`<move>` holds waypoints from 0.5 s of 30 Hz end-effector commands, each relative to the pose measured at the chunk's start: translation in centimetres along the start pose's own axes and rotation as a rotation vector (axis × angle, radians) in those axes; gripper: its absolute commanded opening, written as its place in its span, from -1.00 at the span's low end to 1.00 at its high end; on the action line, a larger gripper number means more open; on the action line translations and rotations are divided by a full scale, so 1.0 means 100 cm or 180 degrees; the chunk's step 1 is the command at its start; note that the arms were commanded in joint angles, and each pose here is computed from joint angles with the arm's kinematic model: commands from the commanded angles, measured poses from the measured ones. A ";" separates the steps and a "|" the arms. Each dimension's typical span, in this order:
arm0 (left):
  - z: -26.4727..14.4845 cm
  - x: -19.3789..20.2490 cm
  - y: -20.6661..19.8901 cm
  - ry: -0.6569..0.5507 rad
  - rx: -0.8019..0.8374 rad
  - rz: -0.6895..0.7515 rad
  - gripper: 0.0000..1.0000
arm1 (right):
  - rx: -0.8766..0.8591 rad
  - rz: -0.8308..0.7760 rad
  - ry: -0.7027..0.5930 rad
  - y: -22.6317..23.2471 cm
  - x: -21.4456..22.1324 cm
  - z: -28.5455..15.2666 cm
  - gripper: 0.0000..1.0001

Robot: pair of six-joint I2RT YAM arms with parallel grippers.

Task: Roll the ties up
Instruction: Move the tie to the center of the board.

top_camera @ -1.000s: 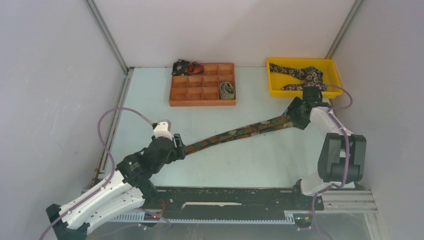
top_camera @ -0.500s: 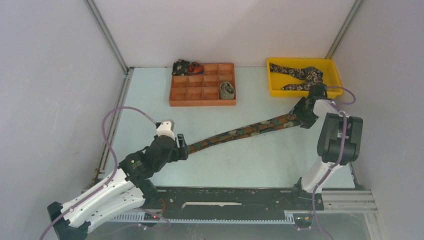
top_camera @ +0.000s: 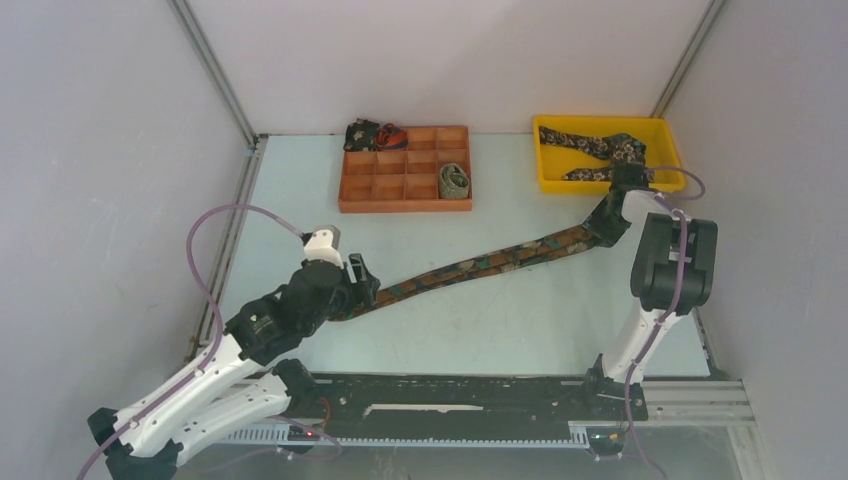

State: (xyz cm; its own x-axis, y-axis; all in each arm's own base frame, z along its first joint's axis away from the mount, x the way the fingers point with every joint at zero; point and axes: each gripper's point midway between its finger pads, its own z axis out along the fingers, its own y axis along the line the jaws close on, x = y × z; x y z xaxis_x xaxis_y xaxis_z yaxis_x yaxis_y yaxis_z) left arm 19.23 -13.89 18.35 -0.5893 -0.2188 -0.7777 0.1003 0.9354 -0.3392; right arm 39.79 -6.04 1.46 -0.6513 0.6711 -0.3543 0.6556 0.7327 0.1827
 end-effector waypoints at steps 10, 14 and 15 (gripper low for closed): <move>-0.002 0.011 0.016 0.0031 -0.0159 -0.0202 0.51 | 0.0035 0.0002 -0.0124 -0.008 -0.023 -0.001 -0.65; -0.001 0.014 0.029 0.0052 -0.0359 -0.0275 0.56 | -0.0030 0.0152 -0.0288 -0.017 -0.047 -0.010 -0.66; 0.000 0.016 0.034 0.0056 -0.0422 -0.0305 0.57 | -0.0034 0.0194 -0.0341 -0.020 -0.055 -0.013 -0.66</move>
State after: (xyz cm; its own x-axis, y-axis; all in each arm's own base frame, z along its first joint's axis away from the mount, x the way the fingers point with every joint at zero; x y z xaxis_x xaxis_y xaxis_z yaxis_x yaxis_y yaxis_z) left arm 18.53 -12.52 17.04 -0.6093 -0.2633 -0.7480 0.0264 0.9360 -0.3510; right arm 39.98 -7.68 1.54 -0.6353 0.6866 -0.3534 0.6695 0.7178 0.1911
